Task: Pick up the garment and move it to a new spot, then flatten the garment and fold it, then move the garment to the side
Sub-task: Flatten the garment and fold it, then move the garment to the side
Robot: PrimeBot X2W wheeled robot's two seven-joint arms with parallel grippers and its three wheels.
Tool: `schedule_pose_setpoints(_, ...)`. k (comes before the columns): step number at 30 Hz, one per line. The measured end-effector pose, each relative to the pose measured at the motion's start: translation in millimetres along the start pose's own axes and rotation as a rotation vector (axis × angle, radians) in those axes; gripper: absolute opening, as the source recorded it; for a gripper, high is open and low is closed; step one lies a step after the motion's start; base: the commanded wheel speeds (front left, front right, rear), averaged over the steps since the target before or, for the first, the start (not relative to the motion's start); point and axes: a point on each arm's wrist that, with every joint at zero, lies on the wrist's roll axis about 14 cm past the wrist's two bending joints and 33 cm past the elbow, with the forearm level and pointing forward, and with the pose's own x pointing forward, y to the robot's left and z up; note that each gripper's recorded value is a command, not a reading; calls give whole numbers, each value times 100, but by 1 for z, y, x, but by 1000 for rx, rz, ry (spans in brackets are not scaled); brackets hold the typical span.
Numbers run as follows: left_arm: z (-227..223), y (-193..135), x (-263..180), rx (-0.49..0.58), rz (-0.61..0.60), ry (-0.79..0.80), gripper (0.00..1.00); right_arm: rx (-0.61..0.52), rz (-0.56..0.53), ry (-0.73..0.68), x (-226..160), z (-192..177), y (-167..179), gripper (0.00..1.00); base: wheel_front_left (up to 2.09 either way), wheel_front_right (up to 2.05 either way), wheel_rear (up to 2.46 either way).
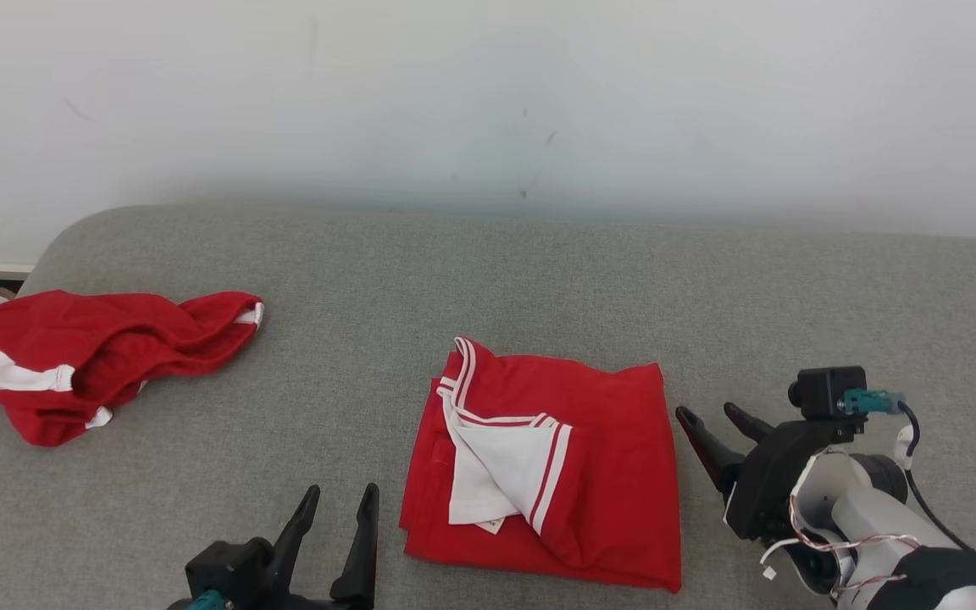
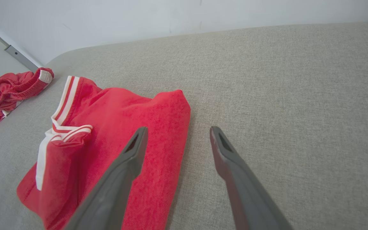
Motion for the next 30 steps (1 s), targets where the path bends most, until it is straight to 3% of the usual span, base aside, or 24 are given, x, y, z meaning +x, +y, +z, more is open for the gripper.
schedule_pose_setpoints(11, 6, -3, -2, 7, -5, -18, 100, 9, -32, 70, 1, -30, -4, 100, 0, 0, 0)
schedule_pose_setpoints(23, 9, 2, -1, 0, 22, -22, 100, -11, -20, 266, 14, -74, 4, 100, 0, 0, 0)
schedule_pose_setpoints(24, 9, 3, -1, 0, 27, -22, 100, -12, -16, 280, 15, -76, 6, 68, 0, 0, 0)
schedule_pose_setpoints(25, 9, 5, -1, 1, 32, -23, 100, -14, -13, 290, 17, -78, 7, 25, 0, 0, 0)
schedule_pose_setpoints(26, 10, 6, -1, 2, 36, -25, 100, -16, -10, 297, 18, -78, 8, 0, 0, 0, 0)
schedule_pose_setpoints(30, 10, 11, -1, 1, 52, -23, 100, -12, -4, 316, 23, -79, 10, 0, 0, 0, 0)
